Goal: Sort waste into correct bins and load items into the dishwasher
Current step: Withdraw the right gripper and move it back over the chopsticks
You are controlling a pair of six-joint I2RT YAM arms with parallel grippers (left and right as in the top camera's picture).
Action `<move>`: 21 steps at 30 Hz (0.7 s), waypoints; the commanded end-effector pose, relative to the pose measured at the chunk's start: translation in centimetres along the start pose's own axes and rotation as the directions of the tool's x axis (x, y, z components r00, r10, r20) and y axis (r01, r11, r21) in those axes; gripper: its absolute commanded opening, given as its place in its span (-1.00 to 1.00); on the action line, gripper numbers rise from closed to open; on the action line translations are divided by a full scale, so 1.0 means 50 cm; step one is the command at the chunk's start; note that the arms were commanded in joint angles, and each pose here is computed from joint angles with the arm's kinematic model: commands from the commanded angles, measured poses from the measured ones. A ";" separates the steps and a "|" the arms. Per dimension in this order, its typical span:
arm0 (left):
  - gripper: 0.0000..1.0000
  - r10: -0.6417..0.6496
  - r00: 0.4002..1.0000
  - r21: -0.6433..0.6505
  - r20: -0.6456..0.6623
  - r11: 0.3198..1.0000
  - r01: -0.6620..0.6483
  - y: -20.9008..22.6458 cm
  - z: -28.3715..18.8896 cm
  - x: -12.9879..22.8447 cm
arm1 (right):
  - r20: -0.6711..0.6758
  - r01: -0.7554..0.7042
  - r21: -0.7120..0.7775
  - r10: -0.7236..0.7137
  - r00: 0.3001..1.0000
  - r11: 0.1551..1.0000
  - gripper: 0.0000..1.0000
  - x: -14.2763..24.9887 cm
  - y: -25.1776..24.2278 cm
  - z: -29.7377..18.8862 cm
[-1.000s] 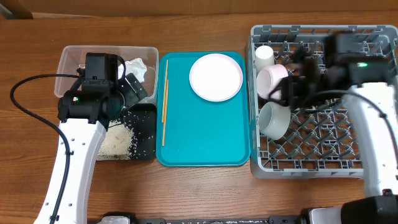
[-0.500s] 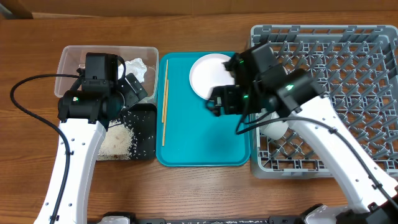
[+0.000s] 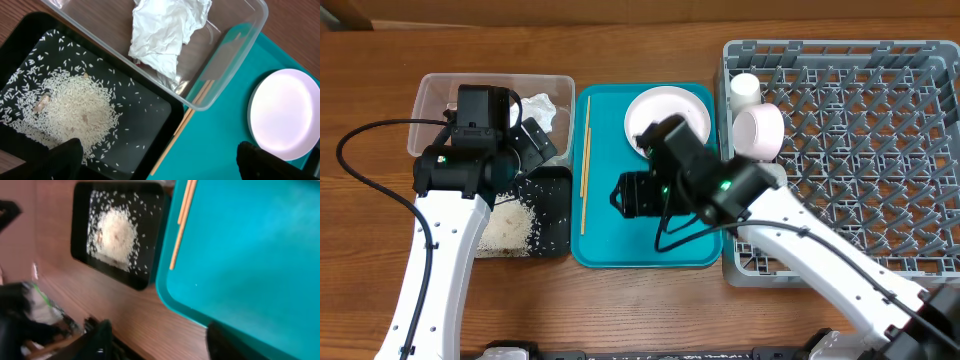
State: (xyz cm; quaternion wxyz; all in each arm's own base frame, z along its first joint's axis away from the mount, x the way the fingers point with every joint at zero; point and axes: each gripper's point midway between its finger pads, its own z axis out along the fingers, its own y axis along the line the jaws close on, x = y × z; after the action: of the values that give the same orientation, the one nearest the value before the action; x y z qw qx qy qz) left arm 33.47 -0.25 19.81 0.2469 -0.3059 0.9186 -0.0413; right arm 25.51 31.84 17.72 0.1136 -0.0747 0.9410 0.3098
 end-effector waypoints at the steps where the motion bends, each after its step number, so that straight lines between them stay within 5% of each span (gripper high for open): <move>1: 1.00 0.012 1.000 0.014 0.018 1.000 -0.012 -0.005 -0.010 -0.010 | 0.008 -0.021 -0.003 0.021 1.000 1.000 0.09 0.023 -0.006 0.039; 15: 1.00 -0.011 1.000 0.229 -0.014 0.973 0.013 -0.090 -0.020 -0.013 | 0.261 -0.023 0.123 -0.010 0.965 0.992 -0.03 0.005 -0.025 0.092; 21: 0.99 0.012 0.988 -0.040 0.153 0.999 -0.005 0.022 -0.030 -0.079 | 0.292 0.007 0.088 -0.032 0.956 0.996 -0.07 -0.001 0.006 0.114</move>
State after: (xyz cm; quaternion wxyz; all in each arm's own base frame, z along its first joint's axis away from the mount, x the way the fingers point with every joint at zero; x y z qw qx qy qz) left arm 35.22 -1.26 20.84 0.2747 -0.2858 0.9143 -0.0827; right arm 26.09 35.38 14.31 0.2467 -0.0383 0.9236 0.2908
